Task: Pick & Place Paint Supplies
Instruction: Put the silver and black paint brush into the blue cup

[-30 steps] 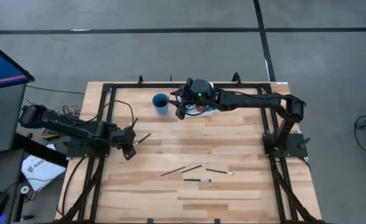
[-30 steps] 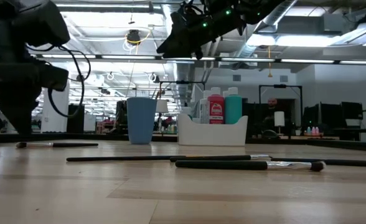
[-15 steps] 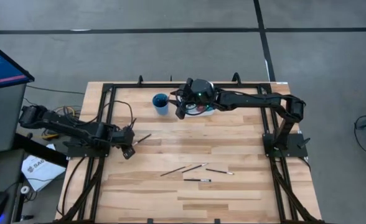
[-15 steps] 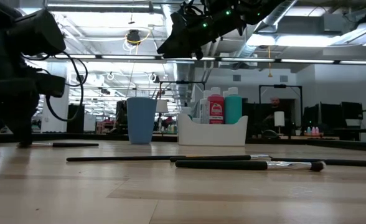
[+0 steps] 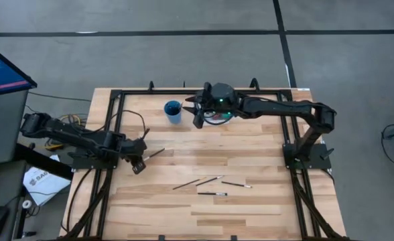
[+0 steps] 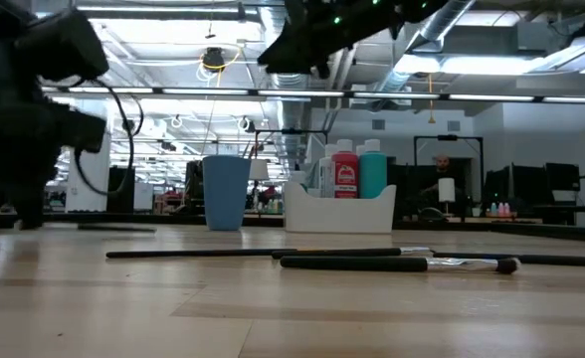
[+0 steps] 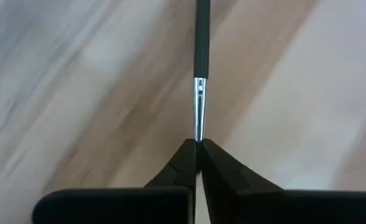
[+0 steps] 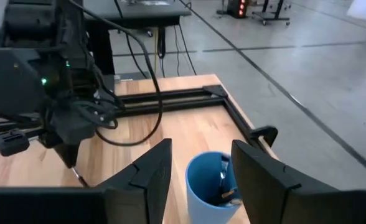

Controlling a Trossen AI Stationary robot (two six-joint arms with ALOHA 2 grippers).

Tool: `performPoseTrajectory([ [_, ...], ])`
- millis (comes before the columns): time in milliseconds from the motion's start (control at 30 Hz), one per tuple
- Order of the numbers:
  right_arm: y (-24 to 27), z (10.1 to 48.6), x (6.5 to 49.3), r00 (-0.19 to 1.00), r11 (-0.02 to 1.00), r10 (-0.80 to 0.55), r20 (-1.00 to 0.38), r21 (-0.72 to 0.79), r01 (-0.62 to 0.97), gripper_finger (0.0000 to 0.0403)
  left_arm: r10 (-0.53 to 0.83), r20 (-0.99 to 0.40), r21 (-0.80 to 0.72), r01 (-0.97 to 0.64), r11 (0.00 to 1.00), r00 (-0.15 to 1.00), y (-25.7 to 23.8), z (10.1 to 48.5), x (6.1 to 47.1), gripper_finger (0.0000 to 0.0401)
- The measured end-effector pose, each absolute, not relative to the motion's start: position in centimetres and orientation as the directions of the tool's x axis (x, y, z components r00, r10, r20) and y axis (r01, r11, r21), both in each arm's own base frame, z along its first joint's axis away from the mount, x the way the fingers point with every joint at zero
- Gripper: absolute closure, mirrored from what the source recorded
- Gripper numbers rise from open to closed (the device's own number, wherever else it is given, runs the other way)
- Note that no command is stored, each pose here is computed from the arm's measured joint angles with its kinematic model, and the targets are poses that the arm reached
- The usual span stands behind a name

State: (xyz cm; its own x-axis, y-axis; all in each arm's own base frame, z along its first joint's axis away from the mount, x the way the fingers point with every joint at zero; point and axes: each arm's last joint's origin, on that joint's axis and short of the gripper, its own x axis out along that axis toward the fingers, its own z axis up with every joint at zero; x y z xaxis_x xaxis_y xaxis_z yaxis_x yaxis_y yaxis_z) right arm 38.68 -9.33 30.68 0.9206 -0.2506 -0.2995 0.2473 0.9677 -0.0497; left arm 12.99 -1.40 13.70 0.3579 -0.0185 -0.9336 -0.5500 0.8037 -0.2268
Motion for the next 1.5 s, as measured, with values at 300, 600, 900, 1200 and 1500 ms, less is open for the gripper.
performPoseTrajectory([
  [300,-8.3,35.0,35.1,0.933,0.969,-0.247,-0.263,-0.067,0.238,0.0244,-0.008,-0.853,-0.344,-0.552,0.760,0.521,-1.2,18.9,15.7,0.0400],
  [600,-7.5,37.9,32.0,0.938,0.969,-0.249,-0.241,-0.061,0.241,0.0244,0.124,-0.694,-0.541,-0.627,0.561,0.709,1.9,26.9,17.8,0.0401],
  [900,-6.7,38.4,31.2,0.939,0.974,-0.227,-0.257,-0.066,0.217,0.0244,0.112,-0.573,-0.760,-0.577,0.299,0.812,6.6,28.9,17.4,0.0401],
  [1200,-5.4,38.1,31.3,0.938,0.982,-0.188,-0.292,-0.078,0.172,0.0244,-0.026,-0.483,-0.873,-0.484,-0.064,0.875,8.9,29.3,16.3,0.0401],
  [1500,-4.8,38.1,31.4,0.942,0.984,-0.170,-0.290,-0.093,0.149,0.0244,-0.011,-0.465,-0.833,-0.442,-0.332,0.885,10.2,29.3,15.8,0.0401],
])
